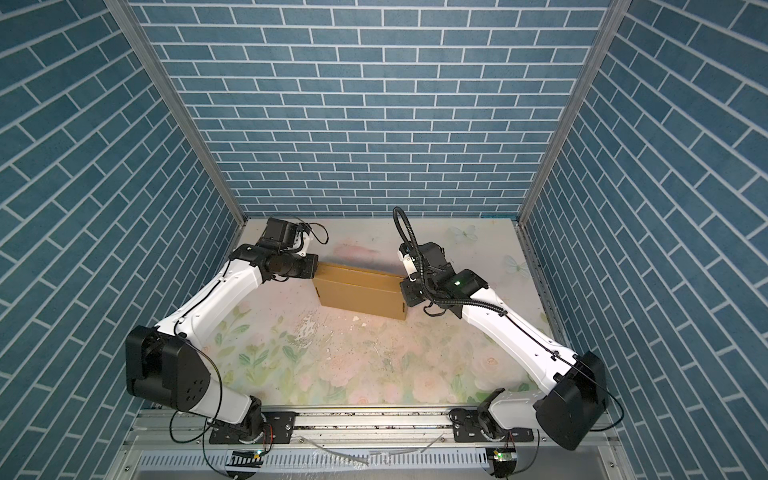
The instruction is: Fold the paper box
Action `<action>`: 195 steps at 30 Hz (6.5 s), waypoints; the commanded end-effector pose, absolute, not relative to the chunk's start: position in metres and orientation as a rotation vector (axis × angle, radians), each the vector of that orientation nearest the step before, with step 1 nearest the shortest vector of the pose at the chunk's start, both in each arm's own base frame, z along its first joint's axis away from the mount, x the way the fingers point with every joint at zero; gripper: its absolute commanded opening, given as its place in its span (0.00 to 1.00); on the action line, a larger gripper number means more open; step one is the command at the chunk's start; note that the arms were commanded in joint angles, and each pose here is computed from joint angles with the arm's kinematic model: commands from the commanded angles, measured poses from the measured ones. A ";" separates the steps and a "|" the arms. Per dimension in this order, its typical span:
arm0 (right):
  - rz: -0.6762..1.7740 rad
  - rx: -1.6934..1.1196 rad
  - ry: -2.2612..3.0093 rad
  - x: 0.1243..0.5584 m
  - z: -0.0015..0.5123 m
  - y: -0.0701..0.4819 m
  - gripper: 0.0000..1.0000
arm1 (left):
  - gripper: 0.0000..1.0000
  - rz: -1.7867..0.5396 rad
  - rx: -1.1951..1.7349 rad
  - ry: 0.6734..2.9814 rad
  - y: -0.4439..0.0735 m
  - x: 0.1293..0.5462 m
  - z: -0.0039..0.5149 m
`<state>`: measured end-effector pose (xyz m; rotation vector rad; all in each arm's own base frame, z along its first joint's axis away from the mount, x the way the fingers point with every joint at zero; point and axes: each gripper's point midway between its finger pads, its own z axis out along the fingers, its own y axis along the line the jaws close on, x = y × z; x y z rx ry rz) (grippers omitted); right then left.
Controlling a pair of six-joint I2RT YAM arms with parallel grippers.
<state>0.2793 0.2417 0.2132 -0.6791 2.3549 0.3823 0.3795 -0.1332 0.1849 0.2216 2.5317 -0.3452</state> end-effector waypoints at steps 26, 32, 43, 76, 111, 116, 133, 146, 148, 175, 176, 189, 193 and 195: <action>0.279 -0.553 2.334 0.292 0.225 0.227 0.25 | 0.00 -0.338 0.237 2.602 -0.132 0.365 0.169; 0.261 -0.559 2.340 0.293 0.223 0.225 0.27 | 0.00 -0.326 0.221 2.605 -0.131 0.366 0.168; 0.265 -0.566 2.382 0.302 0.206 0.231 0.24 | 0.00 -0.329 0.225 2.610 -0.131 0.366 0.168; 0.408 -0.544 2.398 0.317 0.215 0.255 0.03 | 0.00 -0.373 0.291 2.638 -0.141 0.358 0.176; 0.468 -0.563 2.460 0.321 0.215 0.272 0.01 | 0.00 -0.425 0.359 2.680 -0.152 0.360 0.193; 0.476 -0.563 2.474 0.321 0.213 0.275 0.00 | 0.00 -0.442 0.369 2.681 -0.154 0.358 0.197; 0.486 -0.544 2.511 0.324 0.209 0.280 0.01 | 0.00 -0.426 0.383 2.705 -0.154 0.359 0.190; 0.498 -0.512 2.528 0.324 0.207 0.283 0.01 | 0.00 -0.433 0.385 2.707 -0.155 0.358 0.188; 0.500 -0.513 2.527 0.323 0.208 0.285 0.01 | 0.00 -0.433 0.387 2.709 -0.155 0.358 0.188; 0.494 -0.501 2.565 0.323 0.205 0.289 0.01 | 0.00 -0.428 0.424 2.740 -0.155 0.355 0.190; 0.492 -0.500 2.571 0.323 0.204 0.289 0.01 | 0.00 -0.430 0.424 2.741 -0.155 0.355 0.190; 0.528 -0.498 2.599 0.320 0.201 0.293 0.02 | 0.00 -0.438 0.437 2.758 -0.157 0.357 0.188; 0.529 -0.502 2.608 0.320 0.199 0.295 0.02 | 0.00 -0.439 0.439 2.761 -0.157 0.357 0.188; 0.531 -0.504 2.610 0.320 0.199 0.295 0.02 | 0.00 -0.440 0.439 2.761 -0.157 0.357 0.188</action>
